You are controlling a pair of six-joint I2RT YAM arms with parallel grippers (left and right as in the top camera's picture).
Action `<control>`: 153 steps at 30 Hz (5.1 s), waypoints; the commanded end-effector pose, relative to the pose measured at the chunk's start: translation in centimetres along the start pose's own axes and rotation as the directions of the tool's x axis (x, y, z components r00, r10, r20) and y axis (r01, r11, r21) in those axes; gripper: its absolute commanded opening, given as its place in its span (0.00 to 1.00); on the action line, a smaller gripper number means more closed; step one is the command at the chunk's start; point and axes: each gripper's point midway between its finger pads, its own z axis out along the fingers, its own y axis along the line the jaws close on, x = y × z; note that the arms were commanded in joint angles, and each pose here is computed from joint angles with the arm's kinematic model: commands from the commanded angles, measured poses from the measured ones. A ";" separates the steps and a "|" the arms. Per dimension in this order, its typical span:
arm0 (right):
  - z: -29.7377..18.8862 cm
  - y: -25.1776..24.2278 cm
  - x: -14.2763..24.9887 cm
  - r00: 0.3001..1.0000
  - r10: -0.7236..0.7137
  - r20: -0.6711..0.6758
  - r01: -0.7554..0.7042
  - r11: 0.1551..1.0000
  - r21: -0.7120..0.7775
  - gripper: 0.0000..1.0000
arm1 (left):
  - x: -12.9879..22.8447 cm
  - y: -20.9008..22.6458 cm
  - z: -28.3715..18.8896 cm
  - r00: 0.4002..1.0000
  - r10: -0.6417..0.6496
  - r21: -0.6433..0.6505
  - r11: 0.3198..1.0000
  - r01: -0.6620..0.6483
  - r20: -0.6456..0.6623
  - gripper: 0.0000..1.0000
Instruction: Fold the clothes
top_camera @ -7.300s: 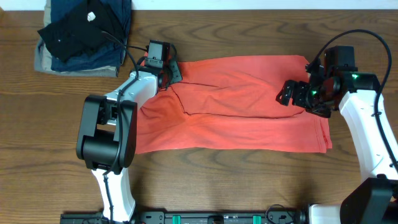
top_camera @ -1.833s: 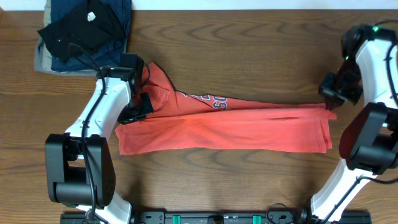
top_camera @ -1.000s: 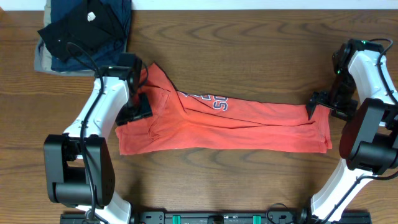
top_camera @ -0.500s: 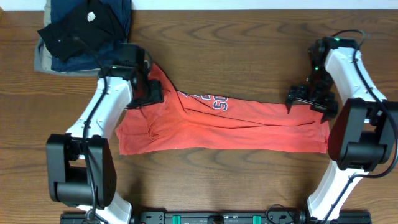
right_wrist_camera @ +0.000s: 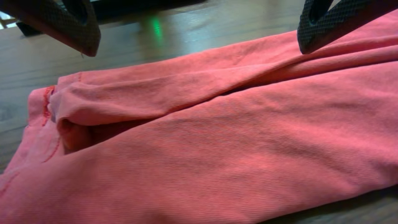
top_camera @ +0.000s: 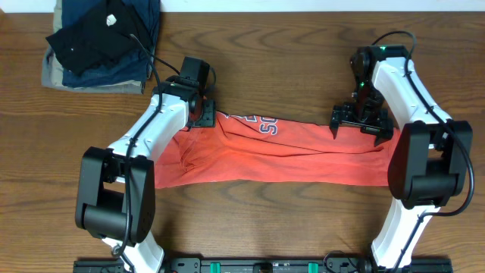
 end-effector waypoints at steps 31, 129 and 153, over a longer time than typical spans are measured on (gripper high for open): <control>0.0 1.5 0.2 0.998 -0.051 0.023 0.051 0.999 0.002 0.99 | 1.2 3.5 -1.5 0.997 -0.071 -0.184 0.981 0.064 -0.031 0.06; 8.8 5.4 1.2 0.995 -0.080 0.052 0.084 0.994 -0.073 0.25 | 0.0 -0.8 -5.0 0.986 -0.167 0.170 0.972 0.166 -0.006 0.06; 8.8 5.1 1.7 0.996 -0.080 0.031 0.082 0.995 -0.064 0.23 | 4.4 7.5 0.9 0.946 -0.282 -0.111 0.957 0.267 -0.159 0.06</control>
